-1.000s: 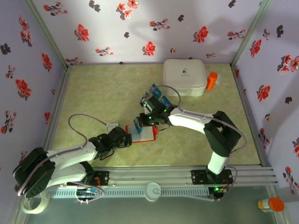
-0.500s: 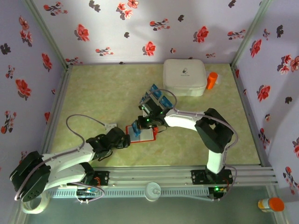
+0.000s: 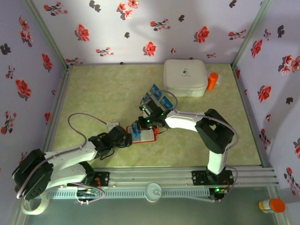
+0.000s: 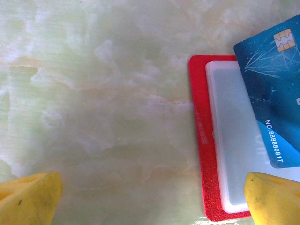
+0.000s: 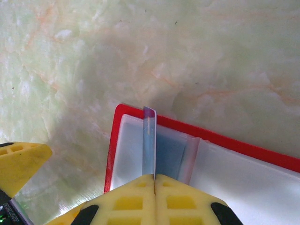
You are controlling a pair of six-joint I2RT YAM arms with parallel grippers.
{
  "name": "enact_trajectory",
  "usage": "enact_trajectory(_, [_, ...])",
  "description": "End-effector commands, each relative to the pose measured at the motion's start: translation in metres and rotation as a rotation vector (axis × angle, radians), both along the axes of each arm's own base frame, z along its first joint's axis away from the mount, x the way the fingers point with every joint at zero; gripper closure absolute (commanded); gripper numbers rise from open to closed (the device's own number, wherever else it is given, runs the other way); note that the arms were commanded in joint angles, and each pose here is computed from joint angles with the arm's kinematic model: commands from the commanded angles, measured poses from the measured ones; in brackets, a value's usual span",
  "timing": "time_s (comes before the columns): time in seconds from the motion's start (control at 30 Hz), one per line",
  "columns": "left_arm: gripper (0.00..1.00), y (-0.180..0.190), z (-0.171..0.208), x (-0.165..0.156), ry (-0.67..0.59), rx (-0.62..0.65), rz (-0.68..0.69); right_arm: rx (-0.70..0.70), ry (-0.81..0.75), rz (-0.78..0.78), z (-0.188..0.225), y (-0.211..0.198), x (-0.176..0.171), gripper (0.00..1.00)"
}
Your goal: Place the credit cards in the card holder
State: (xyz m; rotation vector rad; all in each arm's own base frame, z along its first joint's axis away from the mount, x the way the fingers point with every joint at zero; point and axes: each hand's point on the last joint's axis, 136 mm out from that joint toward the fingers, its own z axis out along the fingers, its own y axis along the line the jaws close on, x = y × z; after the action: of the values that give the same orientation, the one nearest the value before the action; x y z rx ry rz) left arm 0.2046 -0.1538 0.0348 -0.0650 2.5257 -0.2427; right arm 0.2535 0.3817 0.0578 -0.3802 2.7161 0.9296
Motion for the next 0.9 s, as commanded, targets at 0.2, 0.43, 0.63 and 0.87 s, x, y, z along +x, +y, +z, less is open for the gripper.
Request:
enact_trajectory(0.2, [0.0, -0.01, 0.001, 0.007, -0.002, -0.008, -0.022, -0.041, 0.045, 0.004, -0.021, -0.004, -0.013, 1.0])
enact_trajectory(0.43, [0.0, -0.011, -0.006, 0.006, 0.006, -0.004, -0.029, -0.039, 0.045, 0.004, -0.021, -0.004, -0.013, 1.0])
enact_trajectory(0.63, [0.0, -0.006, -0.016, 0.002, 0.029, 0.007, -0.016, -0.046, 0.024, 0.019, -0.011, -0.004, -0.012, 1.0])
enact_trajectory(0.87, [0.0, 0.0, -0.024, -0.003, 0.046, 0.018, -0.003, -0.054, -0.019, 0.042, 0.012, -0.002, -0.004, 1.0])
